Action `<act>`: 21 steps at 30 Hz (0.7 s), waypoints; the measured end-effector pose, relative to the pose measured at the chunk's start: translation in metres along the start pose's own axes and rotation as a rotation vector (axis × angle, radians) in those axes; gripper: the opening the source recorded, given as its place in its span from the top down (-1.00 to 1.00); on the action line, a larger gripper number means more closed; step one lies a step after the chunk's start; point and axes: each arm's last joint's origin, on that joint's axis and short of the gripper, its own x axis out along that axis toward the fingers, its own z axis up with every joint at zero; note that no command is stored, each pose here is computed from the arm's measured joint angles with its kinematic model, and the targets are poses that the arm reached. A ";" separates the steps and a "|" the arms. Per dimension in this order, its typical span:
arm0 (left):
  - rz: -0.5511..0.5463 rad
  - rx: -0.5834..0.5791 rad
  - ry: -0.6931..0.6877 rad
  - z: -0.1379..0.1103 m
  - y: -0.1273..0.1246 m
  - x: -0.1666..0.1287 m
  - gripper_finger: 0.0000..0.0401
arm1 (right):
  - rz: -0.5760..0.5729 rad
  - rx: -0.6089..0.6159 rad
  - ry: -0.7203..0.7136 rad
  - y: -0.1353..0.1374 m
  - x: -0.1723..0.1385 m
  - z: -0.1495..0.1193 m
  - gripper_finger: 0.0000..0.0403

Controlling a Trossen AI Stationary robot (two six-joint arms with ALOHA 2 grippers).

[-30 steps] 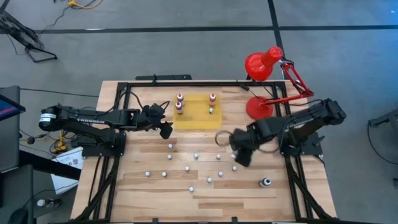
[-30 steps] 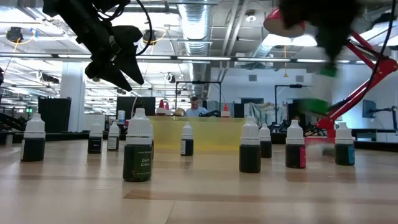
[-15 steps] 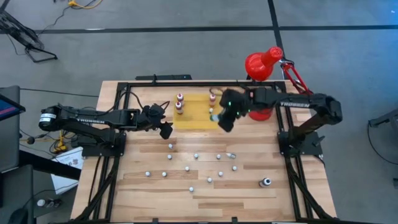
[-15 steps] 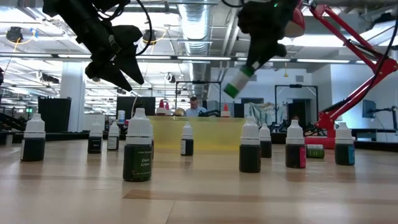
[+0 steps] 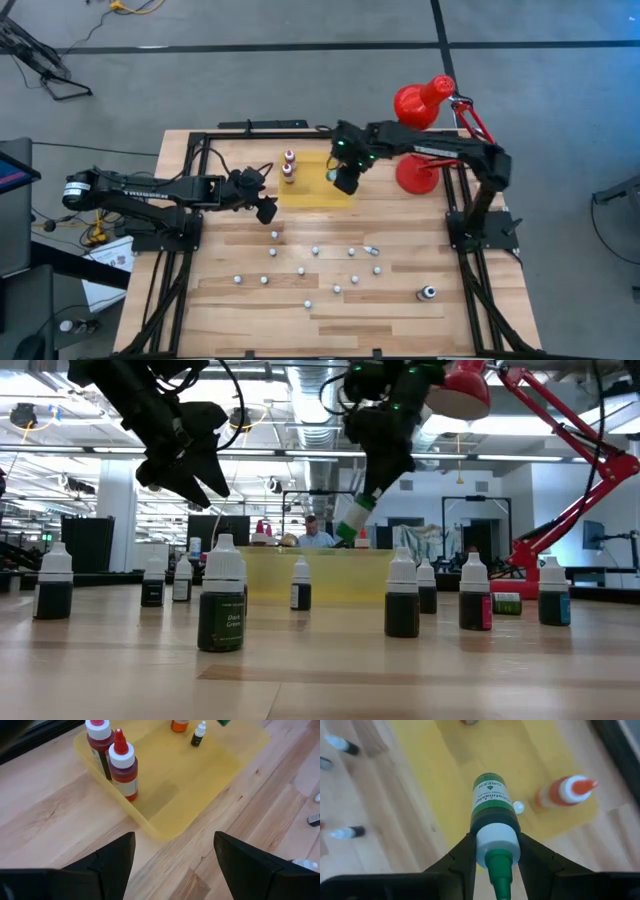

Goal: Pick & Place food coloring
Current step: Put the large green food coloring in the bin

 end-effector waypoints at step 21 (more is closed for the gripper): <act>0.023 0.023 0.048 -0.005 0.002 -0.001 -0.31 | -0.209 -0.290 0.173 -0.016 0.075 0.074 0.44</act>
